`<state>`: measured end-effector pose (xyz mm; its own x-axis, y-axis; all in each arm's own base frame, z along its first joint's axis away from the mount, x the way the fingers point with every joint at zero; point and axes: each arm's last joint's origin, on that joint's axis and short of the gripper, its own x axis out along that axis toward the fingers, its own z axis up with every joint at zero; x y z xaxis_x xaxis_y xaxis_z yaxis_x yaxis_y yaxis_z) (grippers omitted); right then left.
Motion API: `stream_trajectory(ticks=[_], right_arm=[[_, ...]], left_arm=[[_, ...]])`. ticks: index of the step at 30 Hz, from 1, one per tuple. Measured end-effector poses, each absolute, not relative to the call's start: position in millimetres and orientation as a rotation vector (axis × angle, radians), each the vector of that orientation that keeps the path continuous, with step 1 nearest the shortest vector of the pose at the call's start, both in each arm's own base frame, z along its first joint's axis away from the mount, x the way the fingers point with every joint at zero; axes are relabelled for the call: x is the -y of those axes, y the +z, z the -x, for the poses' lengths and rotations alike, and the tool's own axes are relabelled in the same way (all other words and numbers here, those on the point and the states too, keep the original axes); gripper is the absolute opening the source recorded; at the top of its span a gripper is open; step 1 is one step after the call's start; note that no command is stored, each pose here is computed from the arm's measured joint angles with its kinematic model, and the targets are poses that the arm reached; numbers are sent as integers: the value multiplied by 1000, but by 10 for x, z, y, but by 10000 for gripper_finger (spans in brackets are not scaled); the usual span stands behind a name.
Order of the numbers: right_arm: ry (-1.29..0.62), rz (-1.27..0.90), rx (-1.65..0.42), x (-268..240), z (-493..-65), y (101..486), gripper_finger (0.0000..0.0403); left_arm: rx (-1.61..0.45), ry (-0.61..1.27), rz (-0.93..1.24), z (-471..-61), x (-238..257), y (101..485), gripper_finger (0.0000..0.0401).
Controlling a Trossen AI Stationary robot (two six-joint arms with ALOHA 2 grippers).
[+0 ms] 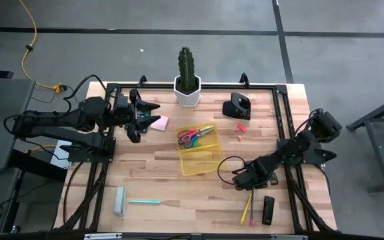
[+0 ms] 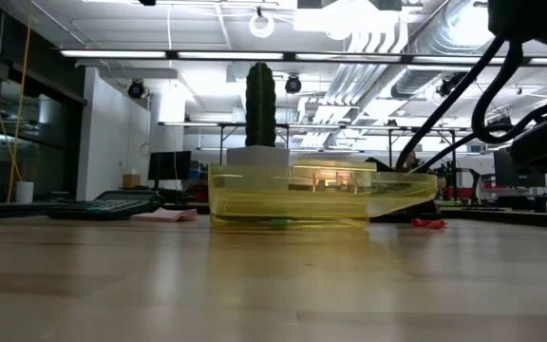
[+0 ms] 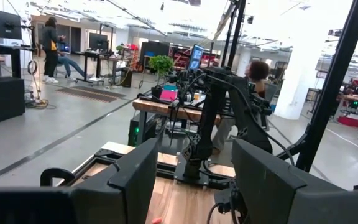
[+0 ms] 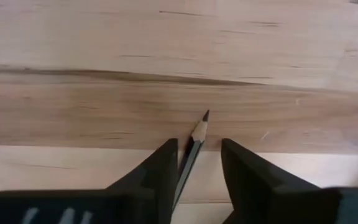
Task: Pack school essentials
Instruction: Put the black pencil into the yellow supply box
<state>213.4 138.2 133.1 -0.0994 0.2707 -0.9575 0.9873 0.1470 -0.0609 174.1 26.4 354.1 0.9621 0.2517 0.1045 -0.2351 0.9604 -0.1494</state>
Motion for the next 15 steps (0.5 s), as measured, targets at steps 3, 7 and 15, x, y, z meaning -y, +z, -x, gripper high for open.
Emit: stream_trajectory(ticks=[3, 7, 15], right_arm=[[-1016, -1262, -1537, -1367, -2149, 1320, 105], [-1008, -1258, -1535, -1340, -2166, 1318, 90], [-978, -1232, -1546, -1284, -2193, 1313, 34]], left_arm=[[123, 247, 136, -1741, -264, 3541, 197], [124, 248, 136, -1741, -264, 3542, 197], [124, 248, 136, -1741, -264, 3542, 197]])
